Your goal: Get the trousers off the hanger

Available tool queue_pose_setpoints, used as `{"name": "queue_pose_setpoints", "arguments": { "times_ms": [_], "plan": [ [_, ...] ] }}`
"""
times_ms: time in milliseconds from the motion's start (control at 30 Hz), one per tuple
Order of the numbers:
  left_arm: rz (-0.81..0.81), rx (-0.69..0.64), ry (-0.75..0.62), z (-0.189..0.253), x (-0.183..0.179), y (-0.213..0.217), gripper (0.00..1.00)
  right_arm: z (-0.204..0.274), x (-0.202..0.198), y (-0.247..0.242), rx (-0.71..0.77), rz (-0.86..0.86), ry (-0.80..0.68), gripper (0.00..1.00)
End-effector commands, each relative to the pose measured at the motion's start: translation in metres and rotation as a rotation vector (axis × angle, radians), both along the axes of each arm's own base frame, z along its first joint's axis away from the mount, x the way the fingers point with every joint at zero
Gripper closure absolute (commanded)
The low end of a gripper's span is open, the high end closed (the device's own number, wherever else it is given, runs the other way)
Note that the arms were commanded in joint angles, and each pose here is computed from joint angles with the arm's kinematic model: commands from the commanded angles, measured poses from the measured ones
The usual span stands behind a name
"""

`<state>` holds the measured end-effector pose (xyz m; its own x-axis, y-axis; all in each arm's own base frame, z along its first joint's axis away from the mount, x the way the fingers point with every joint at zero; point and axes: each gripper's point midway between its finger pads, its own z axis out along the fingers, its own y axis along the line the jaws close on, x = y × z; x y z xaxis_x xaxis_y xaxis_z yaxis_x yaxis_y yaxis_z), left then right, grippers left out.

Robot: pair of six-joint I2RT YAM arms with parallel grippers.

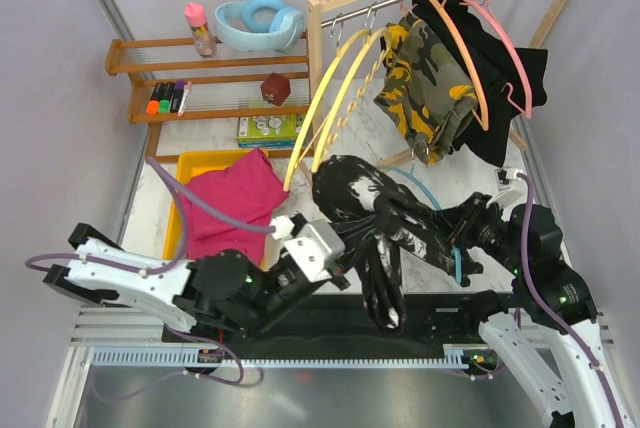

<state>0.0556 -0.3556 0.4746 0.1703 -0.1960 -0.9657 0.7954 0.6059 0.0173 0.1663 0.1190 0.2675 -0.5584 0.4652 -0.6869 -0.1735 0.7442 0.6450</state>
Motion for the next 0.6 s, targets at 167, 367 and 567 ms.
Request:
{"name": "queue_pose_setpoints", "arguments": {
  "times_ms": [167,367,567],
  "plan": [
    [-0.287,-0.357,0.143,0.093,-0.016,0.090,0.98,-0.023,0.019,-0.024,-0.157,-0.097,0.010,1.00],
    [-0.374,-0.455,0.191,0.100,-0.017,0.128,0.98,-0.036,0.026,-0.022,-0.163,-0.100,0.031,1.00],
    [-0.284,-0.555,0.189,0.110,0.005,0.158,0.98,-0.046,0.026,-0.021,-0.159,-0.103,0.048,1.00]
  ]
}}
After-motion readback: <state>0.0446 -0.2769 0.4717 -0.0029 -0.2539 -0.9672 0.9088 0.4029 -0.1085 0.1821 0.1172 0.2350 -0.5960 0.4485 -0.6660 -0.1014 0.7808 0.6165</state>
